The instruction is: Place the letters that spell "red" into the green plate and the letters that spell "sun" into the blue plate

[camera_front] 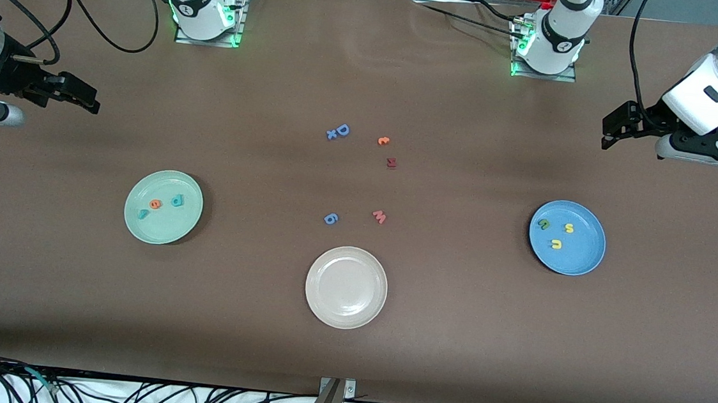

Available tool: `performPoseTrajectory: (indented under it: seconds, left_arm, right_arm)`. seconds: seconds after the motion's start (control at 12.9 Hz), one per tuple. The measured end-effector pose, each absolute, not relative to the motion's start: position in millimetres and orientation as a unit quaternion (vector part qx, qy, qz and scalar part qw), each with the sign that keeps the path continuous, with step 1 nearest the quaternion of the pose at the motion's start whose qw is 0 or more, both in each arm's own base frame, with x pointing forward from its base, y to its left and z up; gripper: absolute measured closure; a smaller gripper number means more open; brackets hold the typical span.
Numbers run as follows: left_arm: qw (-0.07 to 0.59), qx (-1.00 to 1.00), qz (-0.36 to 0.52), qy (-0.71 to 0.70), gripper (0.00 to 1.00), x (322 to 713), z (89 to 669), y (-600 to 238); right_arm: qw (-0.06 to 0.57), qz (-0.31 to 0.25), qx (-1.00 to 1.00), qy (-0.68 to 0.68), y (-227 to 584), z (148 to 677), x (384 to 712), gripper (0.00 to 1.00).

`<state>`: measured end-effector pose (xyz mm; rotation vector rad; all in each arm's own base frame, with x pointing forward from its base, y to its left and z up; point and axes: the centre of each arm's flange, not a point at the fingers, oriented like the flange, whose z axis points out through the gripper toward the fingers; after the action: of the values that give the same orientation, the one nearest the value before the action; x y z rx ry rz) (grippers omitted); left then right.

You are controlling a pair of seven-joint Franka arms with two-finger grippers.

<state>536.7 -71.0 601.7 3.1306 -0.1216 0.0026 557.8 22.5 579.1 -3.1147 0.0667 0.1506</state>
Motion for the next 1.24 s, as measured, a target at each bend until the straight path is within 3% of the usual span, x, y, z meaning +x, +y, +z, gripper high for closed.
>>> performPoseTrajectory:
  seconds: [1.24]
  left_arm:
    - [0.004, 0.999, -0.003, -0.035, 0.00, 536.2, 601.1, -68.6]
  right_arm:
    - [0.011, 0.051, -0.998, 0.018, 22.6, 576.3, 559.6, 0.00]
